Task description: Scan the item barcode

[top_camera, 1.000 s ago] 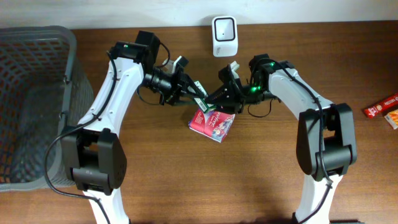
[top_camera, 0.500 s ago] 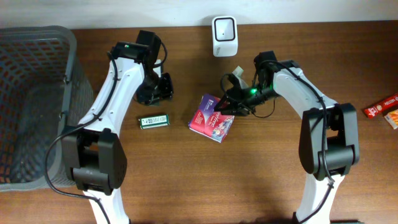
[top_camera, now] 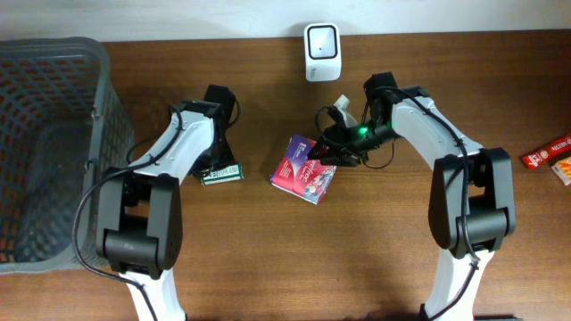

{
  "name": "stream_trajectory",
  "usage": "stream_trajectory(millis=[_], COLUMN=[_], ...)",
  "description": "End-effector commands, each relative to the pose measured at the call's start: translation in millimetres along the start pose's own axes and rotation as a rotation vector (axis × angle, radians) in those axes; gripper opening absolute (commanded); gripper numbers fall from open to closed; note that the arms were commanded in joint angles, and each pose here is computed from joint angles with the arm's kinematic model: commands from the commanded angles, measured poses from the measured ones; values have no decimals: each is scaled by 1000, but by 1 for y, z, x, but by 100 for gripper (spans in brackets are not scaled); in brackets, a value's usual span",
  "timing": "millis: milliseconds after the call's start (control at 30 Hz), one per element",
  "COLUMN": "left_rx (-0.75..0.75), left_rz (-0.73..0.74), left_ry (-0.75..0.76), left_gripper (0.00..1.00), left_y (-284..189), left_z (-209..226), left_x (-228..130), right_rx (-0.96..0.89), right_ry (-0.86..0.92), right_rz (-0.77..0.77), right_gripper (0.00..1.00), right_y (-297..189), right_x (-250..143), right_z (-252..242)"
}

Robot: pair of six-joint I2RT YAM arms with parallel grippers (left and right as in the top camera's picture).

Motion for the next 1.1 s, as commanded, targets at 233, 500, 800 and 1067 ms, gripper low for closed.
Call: stream_trajectory(millis=[233, 500, 800, 1067], left_rx=[-332, -145, -95, -64], left_rz=[472, 101, 115, 247], left_ry=[114, 77, 17, 134], left_gripper=[23, 37, 55, 51], left_y=[-14, -65, -57, -35], left_z=[-50, -37, -15, -29], left_x=[-78, -14, 4, -53], right_rx=[-8, 11, -865, -641], right_ry=[1, -42, 9, 84], right_rz=[4, 84, 150, 242], right_gripper=[52, 52, 6, 22], right_y=[-2, 27, 66, 71], right_x=[-1, -5, -10, -25], right_z=[1, 24, 12, 24])
Point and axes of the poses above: each gripper's point midway between its finger pads, its own y axis out along the fingers, its own z axis along the line the jaws close on, x = y × z, the point moved 9 cm from there along -y, back along the fingers, and after that the axes turned 14 degrees about -y, right-handed, at the moved point
